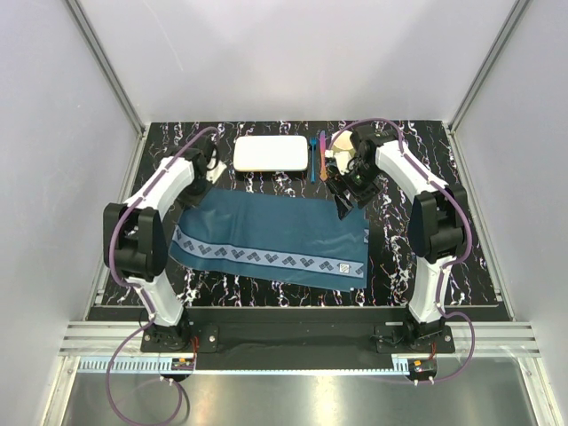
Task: Set the dinner table for one person
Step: Flatten out the napkin at the center of the board.
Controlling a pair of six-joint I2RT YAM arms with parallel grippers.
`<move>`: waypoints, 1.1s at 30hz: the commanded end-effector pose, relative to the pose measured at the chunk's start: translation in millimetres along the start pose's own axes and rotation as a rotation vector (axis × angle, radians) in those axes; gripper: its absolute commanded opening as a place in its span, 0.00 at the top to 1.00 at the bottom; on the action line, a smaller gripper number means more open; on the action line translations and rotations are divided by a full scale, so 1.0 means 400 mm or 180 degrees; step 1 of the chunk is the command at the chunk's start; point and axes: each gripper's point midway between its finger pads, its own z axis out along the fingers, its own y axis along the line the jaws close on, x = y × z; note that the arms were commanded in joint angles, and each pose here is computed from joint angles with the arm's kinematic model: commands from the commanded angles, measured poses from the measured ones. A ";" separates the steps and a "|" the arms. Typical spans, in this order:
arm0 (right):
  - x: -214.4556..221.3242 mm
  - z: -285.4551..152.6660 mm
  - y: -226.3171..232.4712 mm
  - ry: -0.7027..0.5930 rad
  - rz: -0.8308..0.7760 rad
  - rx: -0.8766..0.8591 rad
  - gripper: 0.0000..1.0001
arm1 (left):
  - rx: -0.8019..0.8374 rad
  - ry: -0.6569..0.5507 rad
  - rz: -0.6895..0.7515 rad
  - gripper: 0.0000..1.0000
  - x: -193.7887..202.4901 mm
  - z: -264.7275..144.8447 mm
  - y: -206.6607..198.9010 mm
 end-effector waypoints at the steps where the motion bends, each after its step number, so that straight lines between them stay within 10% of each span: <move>1: -0.008 -0.049 0.003 -0.0150 -0.0082 0.0084 0.10 | -0.0115 0.0170 0.0266 0.97 0.020 0.010 -0.003; 17: 0.053 -0.028 -0.002 0.0018 -0.0432 0.0168 0.12 | -0.0175 0.0373 0.0567 0.91 0.015 0.033 -0.063; 24: 0.049 -0.023 -0.032 0.0068 -0.0728 0.0370 0.12 | -0.0458 0.0416 0.0228 0.24 0.022 0.028 0.000; 33: 0.020 0.020 0.002 0.0346 -0.1432 0.0539 0.12 | -0.0835 0.0318 -0.0410 0.02 -0.001 0.001 0.124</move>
